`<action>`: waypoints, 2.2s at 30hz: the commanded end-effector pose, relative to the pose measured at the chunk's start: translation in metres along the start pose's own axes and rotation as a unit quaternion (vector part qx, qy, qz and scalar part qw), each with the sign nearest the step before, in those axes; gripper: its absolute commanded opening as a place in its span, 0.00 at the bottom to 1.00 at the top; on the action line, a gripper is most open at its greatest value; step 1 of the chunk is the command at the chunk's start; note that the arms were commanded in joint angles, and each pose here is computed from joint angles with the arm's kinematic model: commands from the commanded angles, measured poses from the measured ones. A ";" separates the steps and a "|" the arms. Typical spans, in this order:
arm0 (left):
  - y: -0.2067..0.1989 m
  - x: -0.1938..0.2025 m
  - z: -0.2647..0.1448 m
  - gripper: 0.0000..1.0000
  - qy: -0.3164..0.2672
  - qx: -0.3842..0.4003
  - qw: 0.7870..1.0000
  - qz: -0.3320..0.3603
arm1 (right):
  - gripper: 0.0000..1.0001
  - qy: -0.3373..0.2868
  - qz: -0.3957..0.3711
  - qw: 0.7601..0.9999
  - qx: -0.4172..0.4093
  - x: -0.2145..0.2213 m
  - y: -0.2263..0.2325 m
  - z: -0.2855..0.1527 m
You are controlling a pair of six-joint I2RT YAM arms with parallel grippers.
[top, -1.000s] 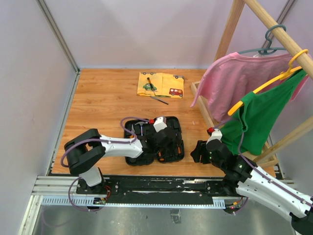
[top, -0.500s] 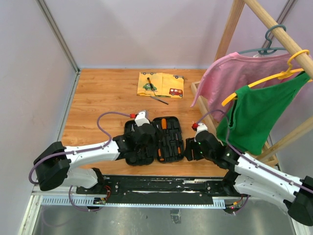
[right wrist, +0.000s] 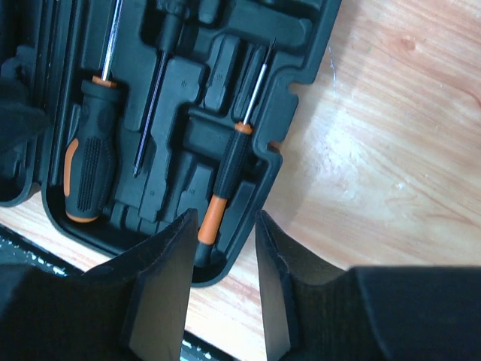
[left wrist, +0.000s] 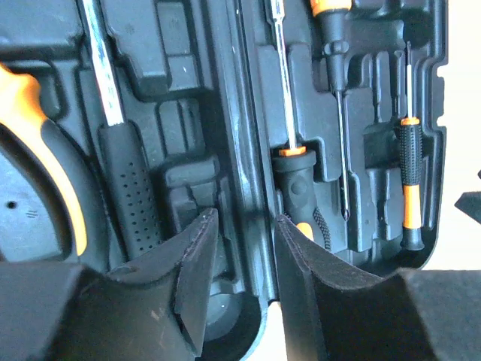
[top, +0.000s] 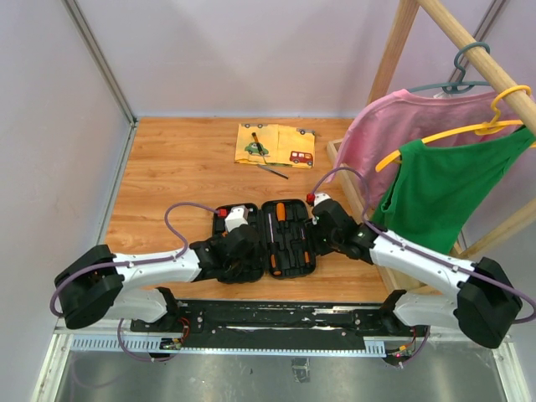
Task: Sort the tools into containers
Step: Place the screwdriver in the storage box.
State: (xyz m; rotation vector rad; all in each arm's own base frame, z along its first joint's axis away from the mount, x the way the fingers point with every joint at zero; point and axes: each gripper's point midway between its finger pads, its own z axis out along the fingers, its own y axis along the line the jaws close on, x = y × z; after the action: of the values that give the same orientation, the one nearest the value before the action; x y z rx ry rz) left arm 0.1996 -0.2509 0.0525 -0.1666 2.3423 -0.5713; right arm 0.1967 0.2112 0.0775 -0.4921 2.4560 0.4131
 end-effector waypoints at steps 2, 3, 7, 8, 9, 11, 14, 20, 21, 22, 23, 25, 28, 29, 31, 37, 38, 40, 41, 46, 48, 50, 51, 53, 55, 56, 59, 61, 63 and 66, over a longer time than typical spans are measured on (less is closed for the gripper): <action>0.006 0.017 0.006 0.41 0.025 0.003 1.000 -0.009 | 0.35 0.005 -0.003 1.000 -0.022 -0.016 0.007 0.011; 0.007 0.019 0.007 0.41 0.027 0.001 1.000 -0.008 | 0.35 0.008 -0.003 1.000 -0.025 -0.017 0.008 0.014; 0.007 0.020 0.009 0.41 0.029 0.000 1.000 -0.005 | 0.33 0.014 -0.001 1.000 -0.022 -0.020 0.008 0.020; 0.007 0.019 0.009 0.41 0.029 0.000 1.000 -0.005 | 0.33 0.014 0.000 1.000 -0.020 -0.021 0.008 0.022; 0.006 0.020 0.009 0.41 0.029 0.000 1.000 -0.003 | 0.33 0.016 0.001 1.000 -0.016 -0.021 0.006 0.023; 0.006 0.019 0.010 0.40 0.028 0.000 1.000 -0.003 | 0.33 0.022 0.005 1.000 -0.006 -0.020 0.002 0.026; 0.004 0.018 0.010 0.40 0.027 0.002 1.000 -0.002 | 0.33 0.033 0.013 0.999 0.016 -0.017 -0.003 0.029; 0.004 0.016 0.009 0.40 0.024 0.002 1.000 -0.005 | 0.33 0.047 0.014 0.998 0.050 -0.011 -0.015 0.033; 0.004 0.017 0.009 0.40 0.024 0.003 1.000 -0.004 | 0.33 0.047 0.013 0.997 0.054 -0.011 -0.017 0.034; 0.005 0.017 0.009 0.40 0.024 0.002 1.000 -0.005 | 0.33 0.046 0.012 0.997 0.056 -0.012 -0.018 0.035; 0.005 0.017 0.009 0.40 0.024 0.002 1.000 -0.005 | 0.33 0.049 0.010 0.997 0.058 -0.010 -0.018 0.036; 0.005 0.018 0.010 0.40 0.025 0.002 1.000 -0.006 | 0.33 0.052 0.009 0.997 0.058 -0.009 -0.018 0.038; 0.005 0.019 0.010 0.39 0.026 0.002 1.000 -0.006 | 0.32 0.054 0.008 0.997 0.057 -0.008 -0.018 0.042; 0.006 0.019 0.010 0.39 0.026 0.002 1.000 -0.006 | 0.32 0.054 0.007 0.997 0.056 -0.008 -0.018 0.043; 0.007 0.020 0.010 0.39 0.026 0.002 1.000 -0.007 | 0.31 0.055 0.007 0.997 0.057 -0.007 -0.018 0.045; 0.009 0.020 0.010 0.39 0.026 -0.001 1.000 -0.010 | 0.23 0.062 0.006 0.996 0.058 -0.004 -0.019 0.046; 0.009 0.021 0.010 0.39 0.026 -0.001 1.000 -0.011 | 0.22 0.061 0.007 0.996 0.057 -0.004 -0.018 0.045; 0.010 0.021 0.010 0.39 0.025 -0.003 1.000 -0.015 | 0.20 0.061 0.009 0.997 0.055 -0.003 -0.018 0.042; 0.011 0.021 0.010 0.39 0.025 -0.004 1.000 -0.017 | 0.19 0.061 0.010 0.997 0.052 -0.003 -0.017 0.041; 0.011 0.023 0.012 0.39 0.028 -0.006 0.999 -0.020 | 0.16 0.061 0.021 0.997 0.049 0.002 -0.017 0.034; 0.011 0.023 0.012 0.39 0.028 -0.006 0.999 -0.020 | 0.16 0.062 0.026 0.997 0.048 0.004 -0.017 0.031; 0.011 0.023 0.012 0.39 0.029 -0.005 0.999 -0.019 | 0.16 0.063 0.030 0.996 0.047 0.008 -0.017 0.030; 0.010 0.023 0.012 0.39 0.028 -0.005 0.999 -0.020 | 0.16 0.063 0.033 0.996 0.048 0.010 -0.018 0.029; 0.009 0.023 0.012 0.39 0.029 -0.004 0.999 -0.019 | 0.15 0.066 0.037 0.996 0.050 0.014 -0.019 0.029; 0.009 0.023 0.013 0.39 0.029 -0.003 0.999 -0.020 | 0.15 0.069 0.042 0.996 0.047 0.017 -0.018 0.030; 0.008 0.023 0.013 0.39 0.030 -0.001 0.999 -0.020 | 0.15 0.071 0.045 0.995 0.045 0.019 -0.018 0.030; 0.009 0.025 0.014 0.39 0.032 -0.002 0.999 -0.019 | 0.15 0.074 0.051 0.995 0.046 0.022 -0.018 0.031; 0.009 0.026 0.013 0.38 0.033 -0.002 0.999 -0.019 | 0.15 0.075 0.053 0.994 0.054 0.023 -0.021 0.030; 0.009 0.026 0.013 0.38 0.034 -0.002 0.999 -0.020 | 0.16 0.075 0.053 0.994 0.065 0.025 -0.025 0.029; 0.010 0.026 0.013 0.38 0.033 -0.003 0.999 -0.022 | 0.17 0.072 0.053 0.993 0.083 0.025 -0.032 0.027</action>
State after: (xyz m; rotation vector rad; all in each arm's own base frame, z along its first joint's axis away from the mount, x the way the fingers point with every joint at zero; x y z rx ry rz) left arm 0.1993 -0.2633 0.0437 -0.2137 2.3456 -0.6502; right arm 0.2100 0.2161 0.0454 -0.3957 2.5822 0.3372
